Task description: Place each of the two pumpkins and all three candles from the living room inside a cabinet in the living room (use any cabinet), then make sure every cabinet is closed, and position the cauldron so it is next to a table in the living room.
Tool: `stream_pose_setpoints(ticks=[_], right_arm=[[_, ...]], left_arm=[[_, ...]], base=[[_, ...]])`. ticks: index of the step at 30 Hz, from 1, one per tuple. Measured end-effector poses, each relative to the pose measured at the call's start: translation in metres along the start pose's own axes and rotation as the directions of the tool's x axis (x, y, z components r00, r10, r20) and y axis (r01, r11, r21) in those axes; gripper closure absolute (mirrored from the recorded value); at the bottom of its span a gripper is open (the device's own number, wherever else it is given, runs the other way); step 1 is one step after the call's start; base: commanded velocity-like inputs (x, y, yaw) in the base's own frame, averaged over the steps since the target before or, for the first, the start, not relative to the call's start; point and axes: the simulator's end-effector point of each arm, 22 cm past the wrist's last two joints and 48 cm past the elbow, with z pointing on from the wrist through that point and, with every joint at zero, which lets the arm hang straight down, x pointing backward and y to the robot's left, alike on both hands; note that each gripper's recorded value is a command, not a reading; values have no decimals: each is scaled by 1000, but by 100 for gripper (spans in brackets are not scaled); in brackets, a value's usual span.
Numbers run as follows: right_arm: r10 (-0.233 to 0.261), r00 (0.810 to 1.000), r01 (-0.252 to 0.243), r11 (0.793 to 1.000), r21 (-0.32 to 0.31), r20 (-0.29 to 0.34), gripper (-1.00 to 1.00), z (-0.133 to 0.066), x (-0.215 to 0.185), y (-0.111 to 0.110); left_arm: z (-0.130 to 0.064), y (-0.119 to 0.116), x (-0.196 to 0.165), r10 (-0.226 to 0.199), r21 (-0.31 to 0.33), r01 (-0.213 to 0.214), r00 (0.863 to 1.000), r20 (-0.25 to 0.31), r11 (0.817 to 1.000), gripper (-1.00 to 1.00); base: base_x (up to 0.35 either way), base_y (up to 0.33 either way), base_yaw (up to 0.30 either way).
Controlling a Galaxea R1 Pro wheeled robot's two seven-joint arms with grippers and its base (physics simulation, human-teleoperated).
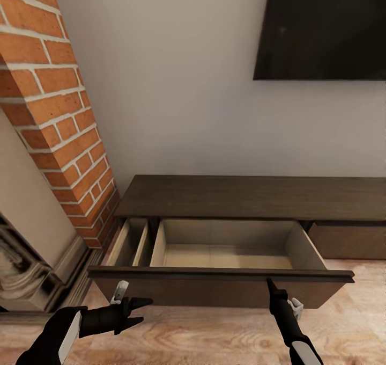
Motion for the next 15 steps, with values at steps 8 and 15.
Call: stream_pose_setpoints(ticks=[8, 15], right_arm=[[-1, 1000, 1, 1000, 0, 0, 100, 0, 0, 0], [-1, 1000, 1, 1000, 0, 0, 100, 0, 0, 0]], left_arm=[[0, 0, 0, 0, 0, 0, 1000, 0, 1000, -100], [0, 0, 0, 0, 0, 0, 1000, 0, 1000, -100]], base=[[-56, 0, 0], [-26, 0, 0]])
